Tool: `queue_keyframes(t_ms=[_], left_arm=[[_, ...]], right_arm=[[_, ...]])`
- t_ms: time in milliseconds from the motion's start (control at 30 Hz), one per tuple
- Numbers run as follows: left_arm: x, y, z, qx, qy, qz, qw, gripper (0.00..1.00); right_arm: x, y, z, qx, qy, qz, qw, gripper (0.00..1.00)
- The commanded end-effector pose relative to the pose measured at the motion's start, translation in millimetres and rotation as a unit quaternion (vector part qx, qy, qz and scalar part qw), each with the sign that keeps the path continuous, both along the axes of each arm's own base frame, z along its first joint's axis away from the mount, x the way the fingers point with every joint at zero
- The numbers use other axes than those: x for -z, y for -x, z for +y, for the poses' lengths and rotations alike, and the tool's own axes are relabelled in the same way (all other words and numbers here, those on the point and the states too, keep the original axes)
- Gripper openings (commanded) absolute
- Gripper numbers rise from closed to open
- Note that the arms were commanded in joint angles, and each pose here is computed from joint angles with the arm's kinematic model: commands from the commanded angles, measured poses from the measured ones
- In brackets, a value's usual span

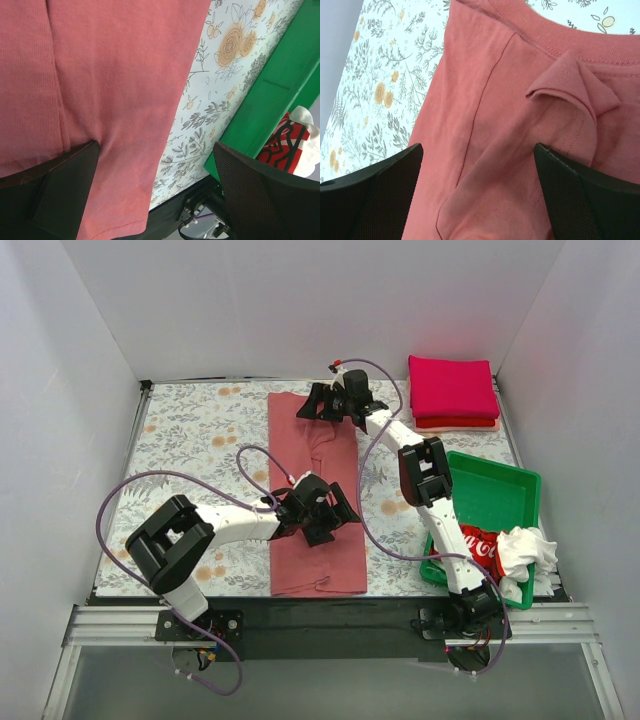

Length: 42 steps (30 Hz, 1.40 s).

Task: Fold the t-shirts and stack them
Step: Fold the tshirt

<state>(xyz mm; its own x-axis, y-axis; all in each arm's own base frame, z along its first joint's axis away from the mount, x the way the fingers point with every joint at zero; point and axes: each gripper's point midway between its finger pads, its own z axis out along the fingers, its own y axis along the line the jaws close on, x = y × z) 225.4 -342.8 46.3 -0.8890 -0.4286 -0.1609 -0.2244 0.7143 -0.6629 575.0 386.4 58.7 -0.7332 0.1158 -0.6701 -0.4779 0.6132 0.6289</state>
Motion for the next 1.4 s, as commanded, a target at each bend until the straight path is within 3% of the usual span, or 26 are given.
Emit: queue_keyframes(t_ms=[0,200,433,500,567,600,667,733,767,800,933,1067,1167,1267,1367], left_arm=[[50,13,40,0.005,-0.126,0.027,0.992,0.98],[-5,5,29,0.020,-0.100,-0.023,0.994,0.98],[-81,15,28,0.039,-0.072,-0.105,0.991,0.98],[-82,21,38,0.038,-0.082,-0.100,0.991,0.98],[-77,30,55,0.027,-0.099,-0.086,0.991,0.98],[-74,34,62,0.019,-0.105,-0.078,0.991,0.98],[-61,47,88,0.004,-0.135,-0.056,0.989,0.98],[-54,55,104,-0.016,-0.150,-0.042,0.988,0.98],[-48,65,121,-0.024,-0.165,-0.032,0.986,0.98],[-45,67,130,-0.037,-0.172,-0.029,0.984,0.98],[-31,86,161,-0.065,-0.185,-0.007,0.980,0.98],[-14,103,176,-0.067,-0.186,0.017,0.980,0.97],[-4,110,183,-0.071,-0.192,0.029,0.978,0.89],[7,117,183,-0.056,-0.193,0.040,0.979,0.85],[16,122,180,-0.039,-0.197,0.055,0.978,0.72]], right_arm=[[32,-9,-12,0.034,0.013,0.025,0.999,0.98],[-61,0,-7,-0.007,-0.029,-0.026,0.999,0.98],[-171,32,-22,-0.032,-0.021,-0.119,0.992,0.98],[-201,49,-28,-0.044,-0.009,-0.152,0.987,0.98],[-183,70,-38,-0.046,0.017,-0.122,0.991,0.98],[-210,84,-47,-0.036,0.016,-0.140,0.989,0.98],[-163,104,-73,0.024,0.079,-0.094,0.992,0.98],[-177,129,-104,0.083,0.121,-0.121,0.982,0.98],[-133,159,-115,0.083,0.159,-0.085,0.980,0.98],[-151,179,-126,0.097,0.158,-0.104,0.977,0.98],[-103,253,-162,0.133,0.175,-0.070,0.973,0.98],[-64,323,-156,0.094,0.170,-0.024,0.981,0.96],[-32,363,-152,0.060,0.188,0.023,0.980,0.95],[-16,387,-148,0.036,0.201,0.051,0.978,0.94],[-14,401,-144,0.023,0.205,0.058,0.977,0.93]])
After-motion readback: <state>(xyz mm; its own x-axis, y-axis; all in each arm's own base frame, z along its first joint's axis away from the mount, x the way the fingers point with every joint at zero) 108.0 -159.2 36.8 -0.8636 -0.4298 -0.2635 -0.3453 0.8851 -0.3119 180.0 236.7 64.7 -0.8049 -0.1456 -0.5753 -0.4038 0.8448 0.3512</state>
